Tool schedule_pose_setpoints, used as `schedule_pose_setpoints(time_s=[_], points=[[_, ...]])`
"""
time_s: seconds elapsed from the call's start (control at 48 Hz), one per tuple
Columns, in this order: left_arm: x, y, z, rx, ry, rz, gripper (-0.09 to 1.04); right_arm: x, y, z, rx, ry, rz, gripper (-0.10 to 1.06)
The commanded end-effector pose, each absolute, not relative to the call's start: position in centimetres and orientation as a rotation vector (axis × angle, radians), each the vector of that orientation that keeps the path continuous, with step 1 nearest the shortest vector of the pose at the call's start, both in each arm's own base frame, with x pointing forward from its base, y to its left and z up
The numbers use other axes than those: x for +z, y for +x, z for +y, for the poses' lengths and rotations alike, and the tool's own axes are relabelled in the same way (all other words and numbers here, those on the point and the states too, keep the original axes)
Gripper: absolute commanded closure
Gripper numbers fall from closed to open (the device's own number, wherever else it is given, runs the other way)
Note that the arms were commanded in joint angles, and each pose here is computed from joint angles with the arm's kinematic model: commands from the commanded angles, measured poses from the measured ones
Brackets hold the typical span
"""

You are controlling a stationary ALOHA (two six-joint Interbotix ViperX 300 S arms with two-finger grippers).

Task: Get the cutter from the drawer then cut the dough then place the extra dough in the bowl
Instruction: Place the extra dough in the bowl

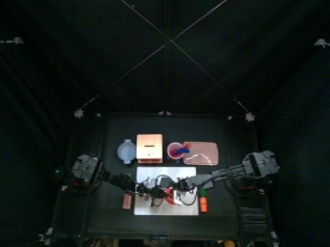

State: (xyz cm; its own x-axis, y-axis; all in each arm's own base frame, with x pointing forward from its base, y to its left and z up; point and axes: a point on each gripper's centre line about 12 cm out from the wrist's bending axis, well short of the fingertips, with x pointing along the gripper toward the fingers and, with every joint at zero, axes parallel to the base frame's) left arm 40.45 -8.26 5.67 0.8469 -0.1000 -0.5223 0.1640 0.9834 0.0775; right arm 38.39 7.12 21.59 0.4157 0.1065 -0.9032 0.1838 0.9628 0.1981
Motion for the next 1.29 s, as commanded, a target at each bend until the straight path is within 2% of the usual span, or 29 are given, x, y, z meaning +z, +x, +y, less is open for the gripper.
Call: schedule_pose_setpoints(time_s=[0.021, 0.312, 0.5, 0.812, 0.917, 1.125, 1.229, 1.292], points=[[5.8, 40.5, -8.1, -0.134, 0.114, 0.552, 0.41, 23.8, 37.1, 6.3, -0.055, 0.280, 1.109, 0.50], [6.4, 40.3, -8.1, -0.139, 0.113, 0.569, 0.41, 19.5, 33.0, 2.1, -0.171, 0.294, 1.204, 0.50], [7.4, 40.5, -7.7, -0.132, 0.109, 0.554, 0.41, 17.1, 31.6, -0.1, -0.219, 0.288, 1.179, 0.50], [8.5, 40.5, -7.7, -0.133, 0.105, 0.537, 0.41, 16.4, 31.7, -0.1, -0.209, 0.280, 1.159, 0.48], [8.9, 40.5, -7.7, -0.133, 0.104, 0.525, 0.41, 16.5, 31.8, -0.1, -0.212, 0.288, 1.149, 0.40], [10.0, 40.7, -7.8, -0.135, 0.102, 0.499, 0.40, 16.7, 32.1, -0.1, -0.213, 0.293, 1.137, 0.06], [10.6, 40.7, -7.8, -0.136, 0.102, 0.485, 0.40, 17.0, 32.3, -0.1, -0.210, 0.293, 1.120, -0.02], [11.1, 40.5, -7.8, -0.137, 0.103, 0.475, 0.40, 17.2, 32.4, -0.1, -0.207, 0.293, 1.105, -0.02]])
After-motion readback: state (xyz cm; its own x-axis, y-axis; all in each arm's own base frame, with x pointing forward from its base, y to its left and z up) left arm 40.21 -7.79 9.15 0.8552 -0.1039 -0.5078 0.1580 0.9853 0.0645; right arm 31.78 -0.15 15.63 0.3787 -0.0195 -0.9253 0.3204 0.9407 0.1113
